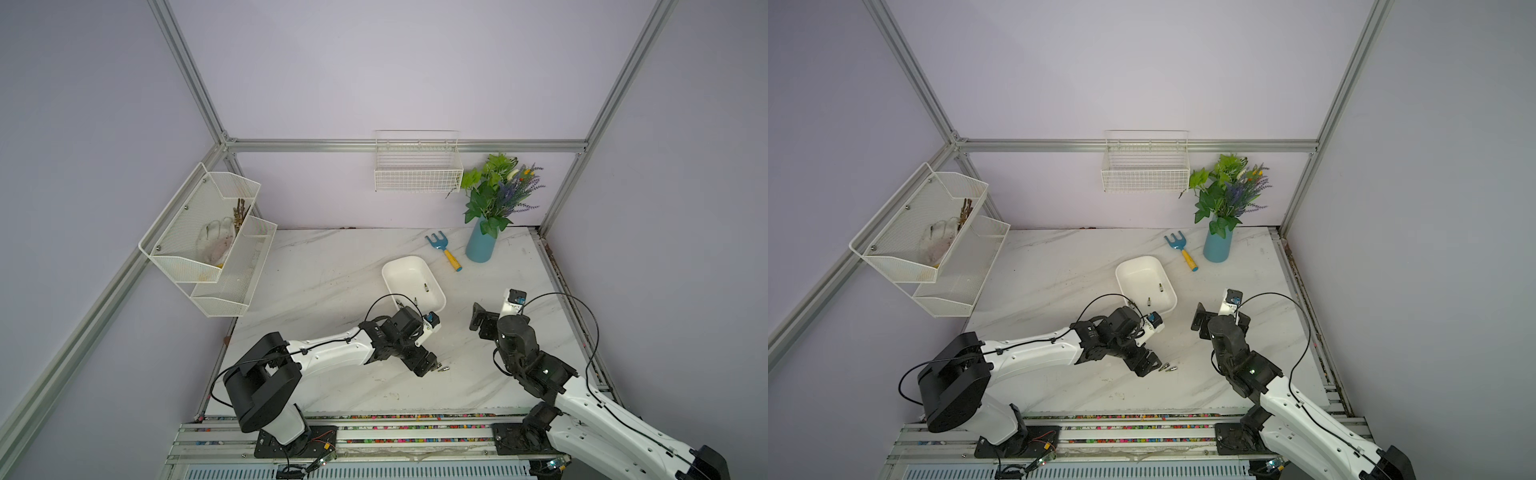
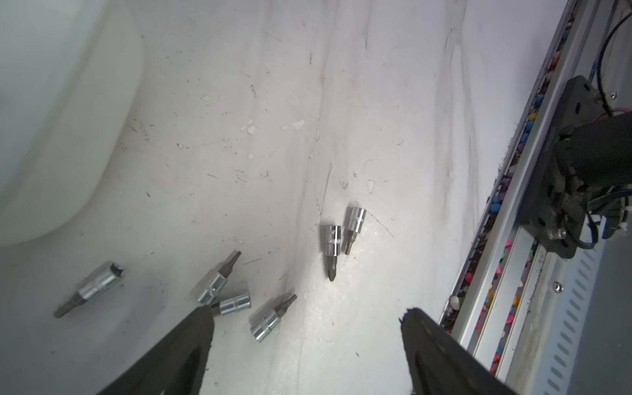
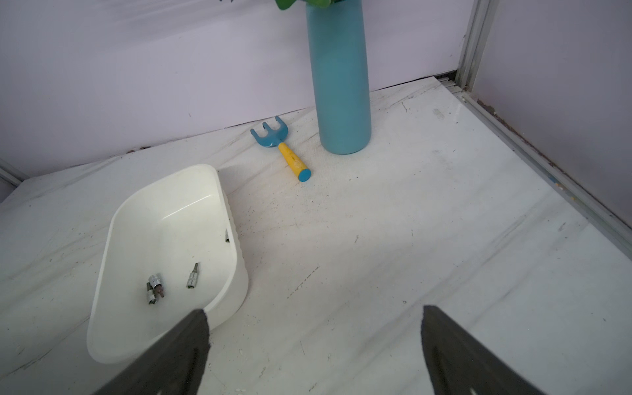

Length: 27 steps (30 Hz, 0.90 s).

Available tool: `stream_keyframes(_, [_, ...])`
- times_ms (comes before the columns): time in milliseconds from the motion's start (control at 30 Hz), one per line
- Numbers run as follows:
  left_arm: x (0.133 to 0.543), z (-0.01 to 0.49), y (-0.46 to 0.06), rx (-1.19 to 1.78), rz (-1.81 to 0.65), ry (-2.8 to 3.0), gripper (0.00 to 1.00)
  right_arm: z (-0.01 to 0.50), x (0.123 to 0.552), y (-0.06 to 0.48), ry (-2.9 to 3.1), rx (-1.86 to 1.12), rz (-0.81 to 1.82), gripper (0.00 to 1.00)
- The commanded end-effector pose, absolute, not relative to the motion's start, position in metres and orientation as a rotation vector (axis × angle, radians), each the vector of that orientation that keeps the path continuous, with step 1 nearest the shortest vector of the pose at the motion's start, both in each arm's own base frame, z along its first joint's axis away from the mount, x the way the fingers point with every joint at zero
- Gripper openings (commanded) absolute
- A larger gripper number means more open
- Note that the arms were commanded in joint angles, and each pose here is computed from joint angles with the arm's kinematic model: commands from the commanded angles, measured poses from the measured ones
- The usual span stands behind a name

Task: Put the bit on the desktop into the storage box
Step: Pick up the screwdriver bit from the center of the board.

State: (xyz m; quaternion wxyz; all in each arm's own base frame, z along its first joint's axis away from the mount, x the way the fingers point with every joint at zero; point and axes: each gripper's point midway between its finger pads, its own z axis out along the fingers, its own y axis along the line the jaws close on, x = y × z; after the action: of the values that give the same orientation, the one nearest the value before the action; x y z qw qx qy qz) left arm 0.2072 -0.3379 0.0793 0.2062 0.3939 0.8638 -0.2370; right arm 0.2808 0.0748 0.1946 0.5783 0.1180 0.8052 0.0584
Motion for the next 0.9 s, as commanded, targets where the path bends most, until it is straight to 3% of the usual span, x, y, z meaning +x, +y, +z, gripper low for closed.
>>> stream_keyframes(0, [0.204, 0.082, -0.343, 1.122, -0.673, 2.418, 0.84, 0.205, 0.278, 0.061, 1.795, 0.353, 0.139, 1.00])
stream_keyframes(300, [0.202, 0.063, -0.346, 1.166, -0.614, 2.451, 0.73, 0.212, 0.268, 0.052, 1.689, 0.375, 0.182, 1.00])
stream_keyframes(867, [0.200, 0.043, -0.340, 1.187, -0.505, 2.491, 0.65, 0.210, 0.269, 0.053, 1.703, 0.355, 0.167, 1.00])
